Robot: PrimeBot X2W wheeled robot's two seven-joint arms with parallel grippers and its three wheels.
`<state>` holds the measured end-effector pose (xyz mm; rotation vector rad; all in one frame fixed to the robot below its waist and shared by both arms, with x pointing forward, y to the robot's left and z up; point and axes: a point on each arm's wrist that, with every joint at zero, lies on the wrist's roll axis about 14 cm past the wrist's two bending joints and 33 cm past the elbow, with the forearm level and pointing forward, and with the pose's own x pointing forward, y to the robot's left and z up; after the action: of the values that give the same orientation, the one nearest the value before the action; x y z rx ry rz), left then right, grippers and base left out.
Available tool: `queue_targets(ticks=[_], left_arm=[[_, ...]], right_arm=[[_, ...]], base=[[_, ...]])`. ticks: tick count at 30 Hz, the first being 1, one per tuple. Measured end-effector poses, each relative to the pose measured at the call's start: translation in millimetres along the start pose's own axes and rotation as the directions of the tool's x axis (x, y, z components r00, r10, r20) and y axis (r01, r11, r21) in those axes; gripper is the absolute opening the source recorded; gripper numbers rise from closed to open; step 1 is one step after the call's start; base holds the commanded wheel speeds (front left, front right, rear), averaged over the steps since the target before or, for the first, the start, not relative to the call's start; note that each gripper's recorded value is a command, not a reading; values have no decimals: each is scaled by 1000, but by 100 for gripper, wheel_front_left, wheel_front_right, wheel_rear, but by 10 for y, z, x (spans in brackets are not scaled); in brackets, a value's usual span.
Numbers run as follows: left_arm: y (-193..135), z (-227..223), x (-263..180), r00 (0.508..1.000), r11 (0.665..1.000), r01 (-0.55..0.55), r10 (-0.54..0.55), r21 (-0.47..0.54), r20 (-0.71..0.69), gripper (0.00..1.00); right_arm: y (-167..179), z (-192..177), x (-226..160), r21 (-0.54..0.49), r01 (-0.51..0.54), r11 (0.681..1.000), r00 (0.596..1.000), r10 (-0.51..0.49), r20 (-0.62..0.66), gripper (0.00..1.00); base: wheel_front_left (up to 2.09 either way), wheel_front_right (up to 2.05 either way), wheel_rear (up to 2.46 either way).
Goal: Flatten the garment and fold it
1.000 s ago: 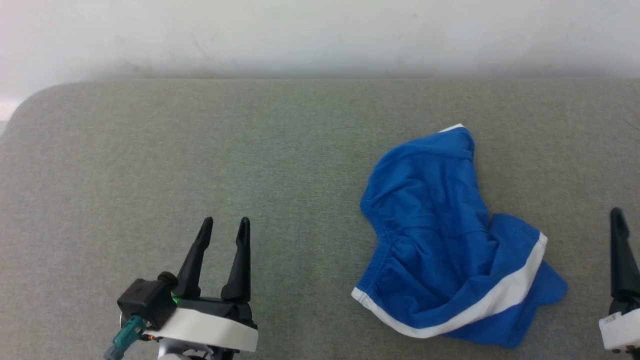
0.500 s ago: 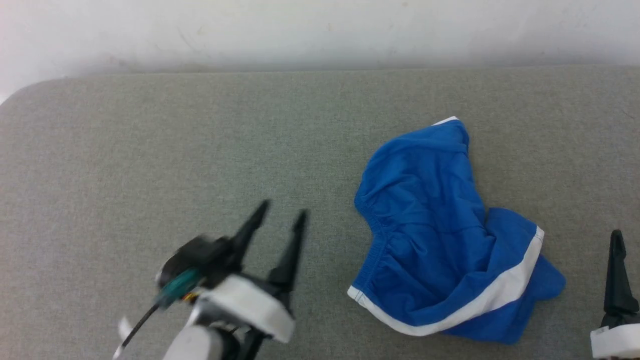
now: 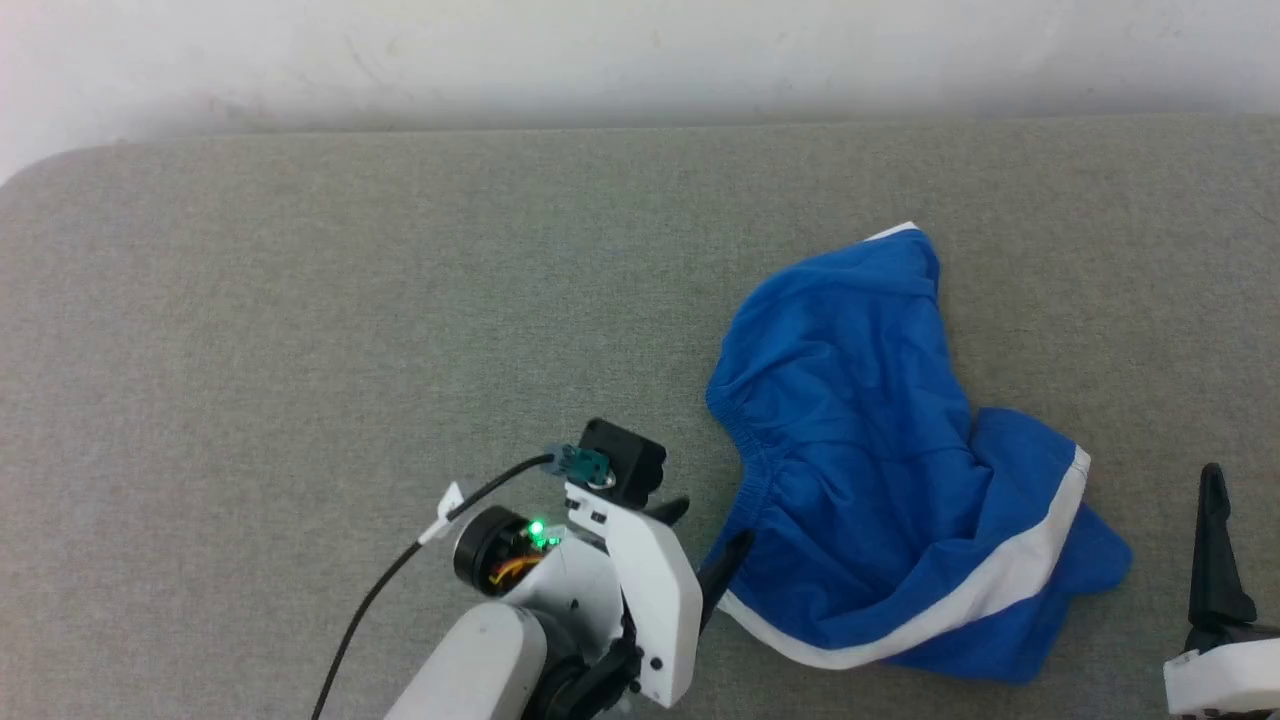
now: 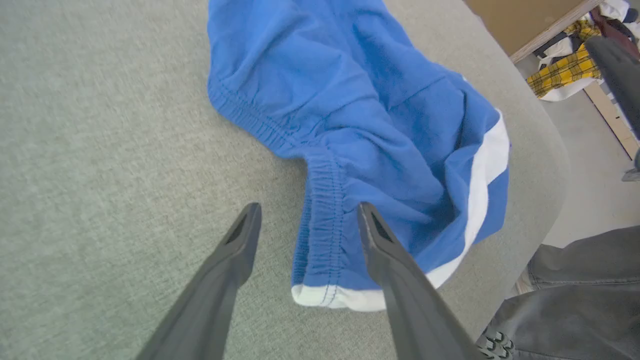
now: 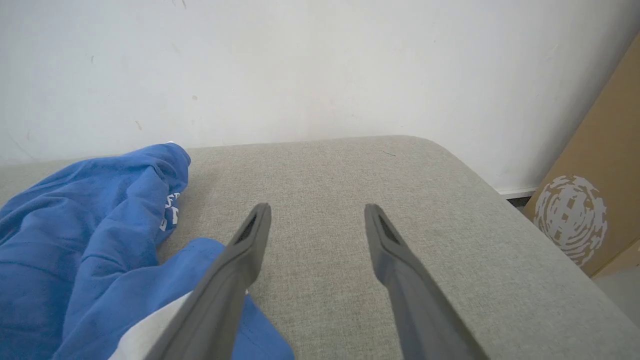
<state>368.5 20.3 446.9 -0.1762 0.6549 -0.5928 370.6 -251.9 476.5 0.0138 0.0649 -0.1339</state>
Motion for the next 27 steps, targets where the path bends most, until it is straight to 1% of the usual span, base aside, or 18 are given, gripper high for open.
queue_targets(ticks=[3,6,7,11,12,13,14,18,21,22,24,25,27], left_arm=[[56,-241,41,994,999,-25,23,-21,-109,100],[67,-505,61,977,995,-35,15,-95,-211,100],[64,-561,68,973,992,-40,11,-120,-232,100],[23,-672,122,957,985,-38,-12,-166,-289,100],[17,-683,138,954,985,-34,-18,-167,-300,93],[12,-694,149,951,985,-32,-23,-172,-307,44],[11,-703,159,950,983,-29,-29,-179,-311,0],[4,-708,186,957,975,-24,-43,-223,-287,0],[48,-584,193,977,977,-33,-13,-210,-212,0],[95,-492,190,985,981,-42,9,-190,-171,0],[287,-198,132,996,985,-79,72,-153,-54,0],[398,-25,73,995,986,-101,104,-135,13,0],[602,295,-96,975,982,-150,167,-119,144,0]], right_arm=[[-15,-37,-14,1,5,1000,1000,-5,-11,100],[-16,-49,-23,3,6,1000,1000,-6,-14,100],[-16,-57,-26,3,6,1000,1000,-6,-16,100],[-2,-75,-10,7,4,1000,1000,-4,-20,100],[2,-79,-2,9,4,1000,1000,-3,-21,100],[2,-87,2,9,4,1000,1000,-4,-23,100],[1,-95,5,10,5,1000,1000,-5,-25,100],[-17,-140,0,13,11,1000,999,-11,-34,100],[12,-153,15,16,3,1000,999,-3,-36,100],[25,-148,24,17,0,1000,999,1,-34,100],[61,-129,51,18,-10,1000,1000,11,-27,100],[80,-113,68,18,-15,1000,1000,16,-22,100],[109,-84,97,17,-24,1000,1000,24,-12,100]], base=[[0,0,0],[0,0,0],[0,0,0],[0,0,0],[0,0,0],[0,0,0],[0,0,0],[0,0,0],[0,0,0],[0,0,0],[0,0,0],[0,0,0],[0,0,0]])
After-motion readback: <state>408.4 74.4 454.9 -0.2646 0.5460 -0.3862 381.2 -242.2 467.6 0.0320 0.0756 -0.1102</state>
